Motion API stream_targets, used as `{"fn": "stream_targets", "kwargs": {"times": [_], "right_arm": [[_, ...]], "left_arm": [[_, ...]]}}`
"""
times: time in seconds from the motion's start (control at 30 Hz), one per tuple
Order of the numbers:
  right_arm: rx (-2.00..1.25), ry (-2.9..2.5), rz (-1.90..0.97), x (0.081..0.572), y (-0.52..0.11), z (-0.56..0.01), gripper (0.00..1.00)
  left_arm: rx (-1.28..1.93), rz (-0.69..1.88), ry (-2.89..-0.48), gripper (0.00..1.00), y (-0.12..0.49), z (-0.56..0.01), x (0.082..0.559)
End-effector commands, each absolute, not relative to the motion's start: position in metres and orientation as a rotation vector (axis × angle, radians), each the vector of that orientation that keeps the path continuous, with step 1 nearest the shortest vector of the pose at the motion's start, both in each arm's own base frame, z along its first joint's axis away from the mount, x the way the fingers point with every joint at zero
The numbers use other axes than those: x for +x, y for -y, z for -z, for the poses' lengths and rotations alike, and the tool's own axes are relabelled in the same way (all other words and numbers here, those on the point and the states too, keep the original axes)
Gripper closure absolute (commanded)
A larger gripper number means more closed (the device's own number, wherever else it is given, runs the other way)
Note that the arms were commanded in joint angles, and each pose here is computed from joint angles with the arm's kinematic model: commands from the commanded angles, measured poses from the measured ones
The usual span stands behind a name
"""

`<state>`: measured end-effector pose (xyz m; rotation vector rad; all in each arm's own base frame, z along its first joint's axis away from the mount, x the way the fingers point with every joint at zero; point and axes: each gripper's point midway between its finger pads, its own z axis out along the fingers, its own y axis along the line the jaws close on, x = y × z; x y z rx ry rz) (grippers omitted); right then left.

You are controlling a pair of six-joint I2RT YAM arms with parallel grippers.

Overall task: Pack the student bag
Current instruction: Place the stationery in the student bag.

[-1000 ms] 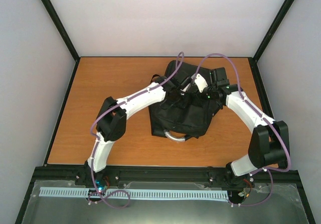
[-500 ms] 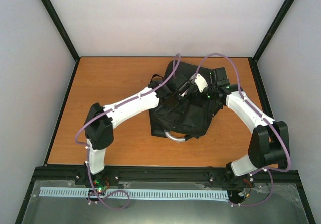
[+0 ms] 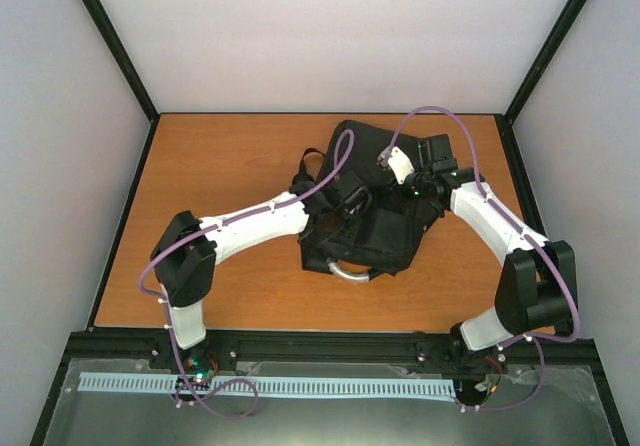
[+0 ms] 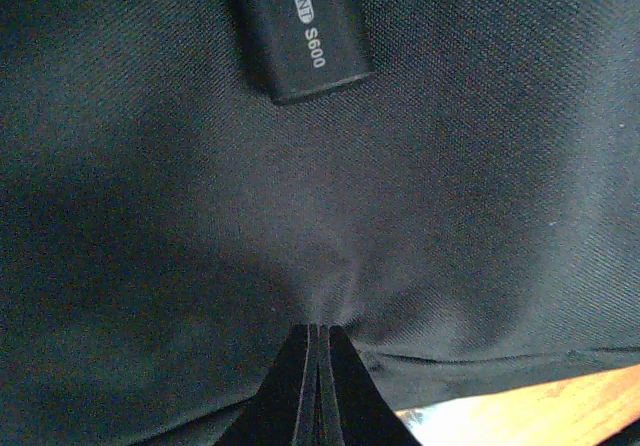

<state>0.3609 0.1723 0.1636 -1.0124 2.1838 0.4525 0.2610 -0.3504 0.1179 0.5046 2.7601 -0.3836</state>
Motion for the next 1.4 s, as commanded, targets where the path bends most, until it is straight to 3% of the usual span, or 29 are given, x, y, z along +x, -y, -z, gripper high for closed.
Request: {"fn": "stream_targets", "kwargs": {"times": [0.0, 0.37, 0.7, 0.97, 1.37], "right_arm": [[-1.022, -2.097, -0.507, 0.362, -0.183, -0.183, 0.97], [-1.026, -2.108, -0.503, 0.363, -0.183, -0.178, 0.97], [-1.031, -2.131, -0.495, 0.366, -0.182, -0.169, 0.97], [-1.030, -2.139, -0.495, 0.366, -0.182, -0.167, 0.97], [-1.024, -2.158, -0.492, 0.367, -0.180, -0.161, 0.97]], "left_arm": [[0.479, 0.410, -2.675, 0.99, 0.361, -0.122, 0.283], [0.431, 0.423, -2.642, 0.99, 0.369, -0.110, 0.337], [0.351, 0.450, -2.501, 0.99, 0.391, -0.135, 0.394], [0.338, 0.513, -2.502, 0.98, 0.394, -0.142, 0.388], [0.501, 0.607, -2.459, 0.61, 0.340, -0.184, 0.312]]}}
